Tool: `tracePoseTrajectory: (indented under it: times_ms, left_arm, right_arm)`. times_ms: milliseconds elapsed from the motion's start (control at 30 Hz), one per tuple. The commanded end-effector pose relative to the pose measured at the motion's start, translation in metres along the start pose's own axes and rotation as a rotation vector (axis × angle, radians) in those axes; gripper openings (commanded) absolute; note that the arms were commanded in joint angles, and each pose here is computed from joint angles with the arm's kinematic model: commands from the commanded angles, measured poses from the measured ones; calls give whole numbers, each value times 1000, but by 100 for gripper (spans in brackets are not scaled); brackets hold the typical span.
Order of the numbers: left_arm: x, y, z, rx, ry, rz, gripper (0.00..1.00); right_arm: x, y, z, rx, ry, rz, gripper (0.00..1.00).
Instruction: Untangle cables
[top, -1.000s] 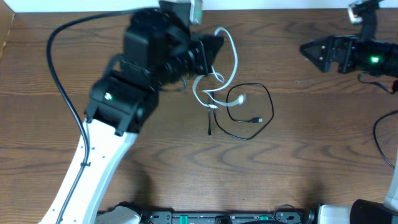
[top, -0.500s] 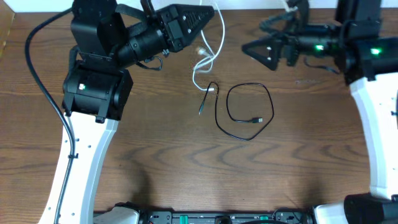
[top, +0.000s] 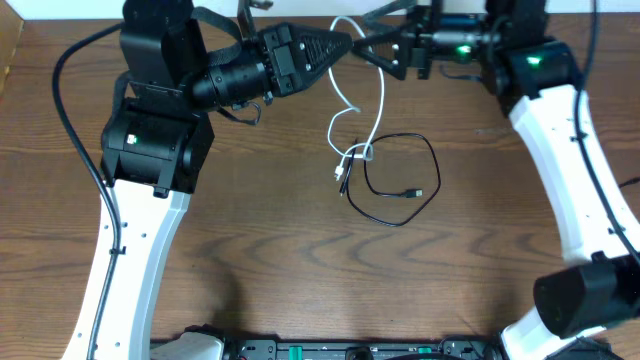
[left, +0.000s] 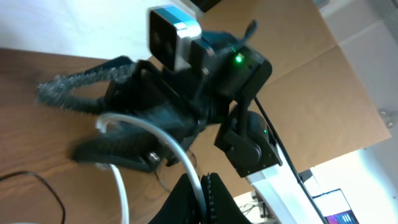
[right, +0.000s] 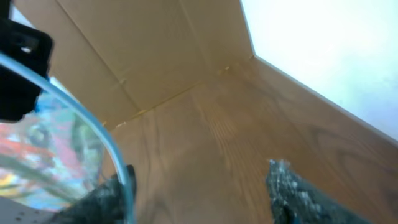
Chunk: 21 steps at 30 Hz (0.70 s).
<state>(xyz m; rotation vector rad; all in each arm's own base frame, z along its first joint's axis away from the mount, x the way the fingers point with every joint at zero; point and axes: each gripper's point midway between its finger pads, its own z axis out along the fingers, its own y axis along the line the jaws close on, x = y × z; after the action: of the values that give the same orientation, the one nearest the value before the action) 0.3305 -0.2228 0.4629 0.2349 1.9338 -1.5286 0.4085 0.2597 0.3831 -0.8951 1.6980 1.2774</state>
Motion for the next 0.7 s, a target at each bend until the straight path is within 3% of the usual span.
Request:
tracePoseTrajectory:
  times_ms: [0, 33, 233, 367, 467, 667]
  left_arm:
    - [4, -6, -4, 7, 16, 67, 7]
    - [5, -3, -4, -3, 17, 65, 7]
    - [1, 18, -5, -107, -22, 87, 9]
    - [-2, 40, -9, -221, -56, 59, 38]
    - [0, 54, -12, -289, -63, 42, 52]
    - [5, 73, -15, -376, -46, 80, 53]
  right_arm:
    - [1, 1, 8, -25, 2, 48, 14]
    - [1, -3, 7, -7, -1, 62, 3]
    - [-8, -33, -16, 142, -49, 165, 1]
    - [-24, -61, -54, 301, -128, 229, 1]
    - [-35, -82, -93, 432, -204, 287, 1]
    - [-41, -121, -200, 719, -361, 412, 1]
